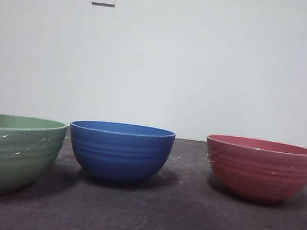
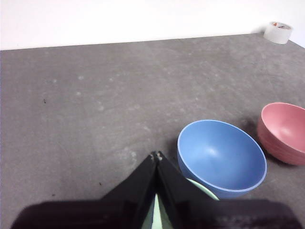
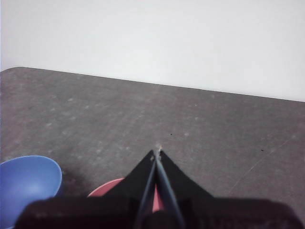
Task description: Pick up the green bowl on the top,put the green bowl on the left,pick up the red bowl in the middle,put the red bowl on the right
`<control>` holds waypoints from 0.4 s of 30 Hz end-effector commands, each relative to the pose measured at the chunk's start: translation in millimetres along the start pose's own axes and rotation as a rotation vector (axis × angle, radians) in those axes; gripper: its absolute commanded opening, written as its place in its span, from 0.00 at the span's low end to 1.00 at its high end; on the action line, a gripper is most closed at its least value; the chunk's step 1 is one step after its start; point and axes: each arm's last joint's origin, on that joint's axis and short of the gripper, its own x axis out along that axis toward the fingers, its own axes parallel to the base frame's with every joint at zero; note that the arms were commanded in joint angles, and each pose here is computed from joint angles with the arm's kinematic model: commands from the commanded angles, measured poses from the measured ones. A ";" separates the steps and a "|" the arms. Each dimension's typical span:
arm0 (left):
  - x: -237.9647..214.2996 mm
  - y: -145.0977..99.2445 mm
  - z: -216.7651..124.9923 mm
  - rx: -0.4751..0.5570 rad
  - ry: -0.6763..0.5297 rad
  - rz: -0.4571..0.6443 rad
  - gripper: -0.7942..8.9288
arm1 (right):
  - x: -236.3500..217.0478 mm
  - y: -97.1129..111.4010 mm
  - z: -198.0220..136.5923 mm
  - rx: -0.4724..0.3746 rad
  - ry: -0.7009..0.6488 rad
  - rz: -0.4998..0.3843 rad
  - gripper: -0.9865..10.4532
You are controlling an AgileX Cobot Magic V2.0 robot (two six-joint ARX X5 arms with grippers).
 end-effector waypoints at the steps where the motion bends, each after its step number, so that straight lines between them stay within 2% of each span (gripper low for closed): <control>1: -8.7 -1.8 -4.5 0.045 -0.003 0.010 0.08 | 0.2 0.0 -1.9 0.012 0.005 -0.003 0.09; 2: -13.2 -2.1 -5.2 0.102 -0.017 0.031 0.08 | 0.2 0.0 -2.1 0.012 0.007 -0.003 0.09; 4: -24.6 -2.0 -9.2 0.151 -0.056 0.109 0.08 | 0.2 0.0 -3.1 0.011 0.018 -0.003 0.09; 8: -35.3 3.0 -27.8 0.154 -0.178 0.277 0.08 | 0.2 0.0 -4.4 0.010 0.031 -0.002 0.09; 12: -22.3 13.4 -55.6 0.141 -0.221 0.400 0.08 | 0.2 0.1 -5.1 0.009 0.038 -0.002 0.09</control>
